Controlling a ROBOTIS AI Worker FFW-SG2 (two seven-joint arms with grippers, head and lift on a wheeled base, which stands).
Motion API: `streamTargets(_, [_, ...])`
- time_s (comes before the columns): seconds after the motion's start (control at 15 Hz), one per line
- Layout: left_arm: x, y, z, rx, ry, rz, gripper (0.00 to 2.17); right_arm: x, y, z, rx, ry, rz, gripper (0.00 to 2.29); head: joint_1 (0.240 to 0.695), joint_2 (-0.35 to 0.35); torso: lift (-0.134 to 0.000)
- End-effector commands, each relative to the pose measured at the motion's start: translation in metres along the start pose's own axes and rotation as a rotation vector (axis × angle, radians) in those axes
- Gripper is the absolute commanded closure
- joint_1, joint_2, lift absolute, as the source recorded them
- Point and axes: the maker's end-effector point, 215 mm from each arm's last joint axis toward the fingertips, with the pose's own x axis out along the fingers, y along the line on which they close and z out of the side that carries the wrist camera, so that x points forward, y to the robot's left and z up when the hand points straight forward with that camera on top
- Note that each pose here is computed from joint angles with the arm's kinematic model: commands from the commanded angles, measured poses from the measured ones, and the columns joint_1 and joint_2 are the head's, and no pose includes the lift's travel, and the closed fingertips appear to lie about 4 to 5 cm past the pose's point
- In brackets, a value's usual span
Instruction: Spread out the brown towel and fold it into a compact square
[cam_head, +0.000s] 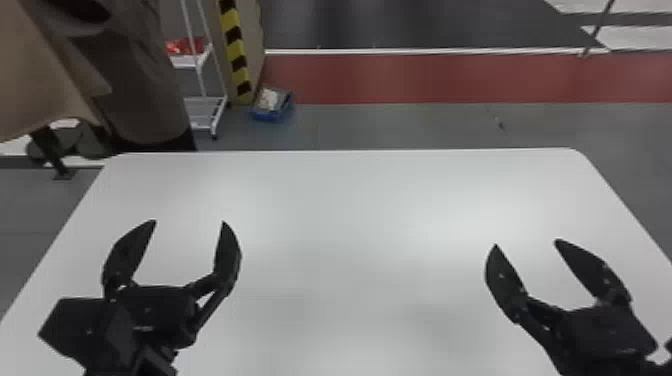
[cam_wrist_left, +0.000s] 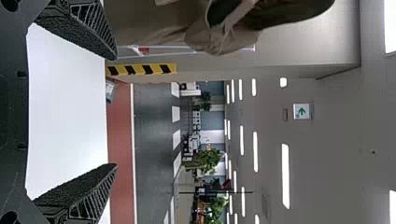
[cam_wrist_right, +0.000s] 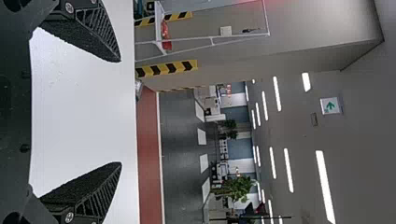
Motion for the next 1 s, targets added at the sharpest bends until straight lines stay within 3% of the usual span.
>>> streamTargets(0.0, [-0.0002,0.0031,0.0001,0.004,0.0,0.005,0.06,-0.0015,-0.0008,0.0008,-0.001,0.0,-0.001,0.09,0.695,0.027,-0.12])
streamTargets(0.93, [-0.0021,0.0114,0.002,0.006,-0.001,0.022,0.06,-0.0045,0.0016,0.0025,0.0,0.0,0.005,0.09,0.695,0.045,-0.12])
